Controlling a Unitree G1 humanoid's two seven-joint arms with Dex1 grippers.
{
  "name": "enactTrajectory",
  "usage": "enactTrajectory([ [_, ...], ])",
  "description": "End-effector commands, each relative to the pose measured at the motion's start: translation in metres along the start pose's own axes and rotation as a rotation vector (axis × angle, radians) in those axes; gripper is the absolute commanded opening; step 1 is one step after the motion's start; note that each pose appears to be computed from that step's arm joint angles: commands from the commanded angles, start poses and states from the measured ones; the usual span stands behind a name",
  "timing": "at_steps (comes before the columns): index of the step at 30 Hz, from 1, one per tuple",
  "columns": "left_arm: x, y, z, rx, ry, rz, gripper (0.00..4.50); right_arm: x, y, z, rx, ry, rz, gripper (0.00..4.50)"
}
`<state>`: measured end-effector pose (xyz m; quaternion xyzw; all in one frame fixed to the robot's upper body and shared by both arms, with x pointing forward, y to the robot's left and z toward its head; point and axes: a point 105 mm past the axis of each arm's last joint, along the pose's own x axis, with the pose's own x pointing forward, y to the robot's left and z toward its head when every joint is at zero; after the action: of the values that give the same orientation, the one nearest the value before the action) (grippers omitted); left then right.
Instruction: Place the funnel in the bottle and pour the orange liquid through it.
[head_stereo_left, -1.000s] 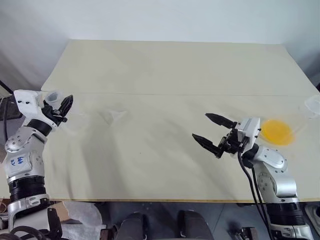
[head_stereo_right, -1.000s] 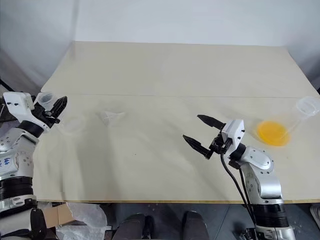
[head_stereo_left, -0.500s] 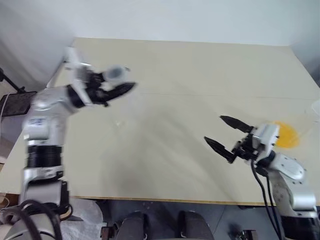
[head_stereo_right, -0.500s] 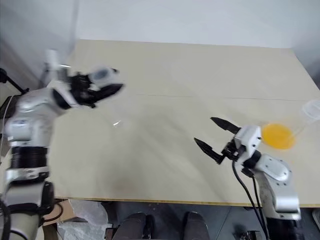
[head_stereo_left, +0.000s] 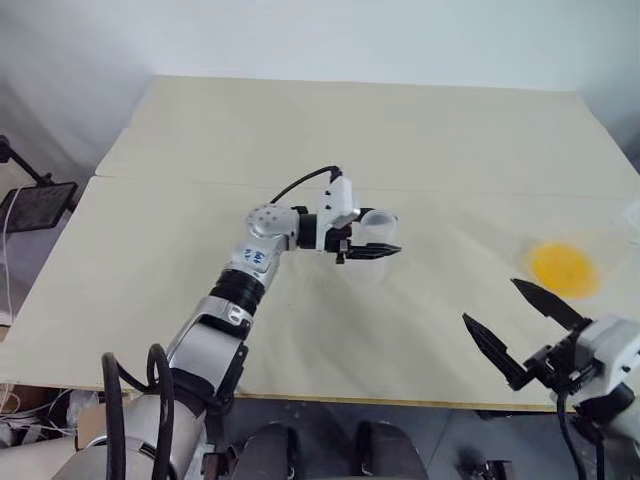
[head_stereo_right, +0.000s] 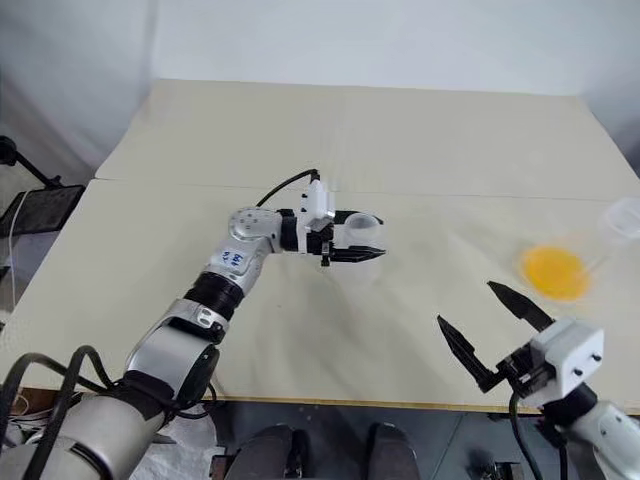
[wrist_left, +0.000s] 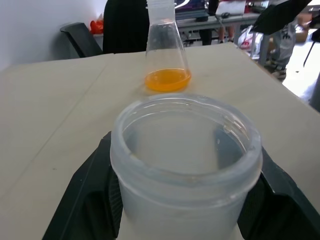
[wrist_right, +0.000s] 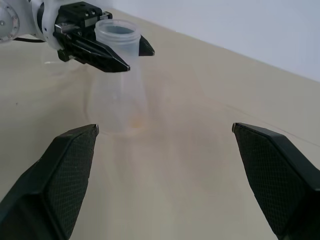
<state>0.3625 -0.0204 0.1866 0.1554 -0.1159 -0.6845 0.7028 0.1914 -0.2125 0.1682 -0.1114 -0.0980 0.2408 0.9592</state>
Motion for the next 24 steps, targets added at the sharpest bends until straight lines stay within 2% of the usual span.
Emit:
enactTrajectory([
  [1, 0.011, 0.0, 0.002, 0.03, -0.013, 0.002, 2.36, -0.006, 0.005, 0.015, -0.027, -0.027, -0.039, 4.5],
  [4, 0.014, -0.003, 0.006, 0.006, -0.066, -0.02, 2.36, -0.008, 0.007, 0.015, -0.023, -0.022, -0.059, 4.5],
  [6, 0.013, -0.007, 0.012, 0.001, -0.111, -0.066, 3.1, -0.007, 0.006, 0.016, -0.025, -0.023, -0.059, 4.5],
  [9, 0.005, 0.005, 0.018, 0.001, -0.132, -0.006, 4.03, -0.004, 0.005, 0.016, -0.026, -0.032, -0.049, 4.5],
  [11, -0.003, 0.009, 0.019, -0.006, -0.133, 0.011, 4.48, 0.0, 0.004, 0.015, -0.026, -0.038, -0.039, 4.5],
  [19, -0.039, 0.024, 0.032, 0.025, -0.163, 0.064, 4.48, 0.014, -0.001, 0.013, -0.023, -0.067, 0.006, 4.5],
  [24, -0.083, 0.036, 0.043, 0.106, -0.149, 0.15, 4.48, 0.026, -0.005, 0.013, -0.032, -0.089, 0.068, 4.5],
])
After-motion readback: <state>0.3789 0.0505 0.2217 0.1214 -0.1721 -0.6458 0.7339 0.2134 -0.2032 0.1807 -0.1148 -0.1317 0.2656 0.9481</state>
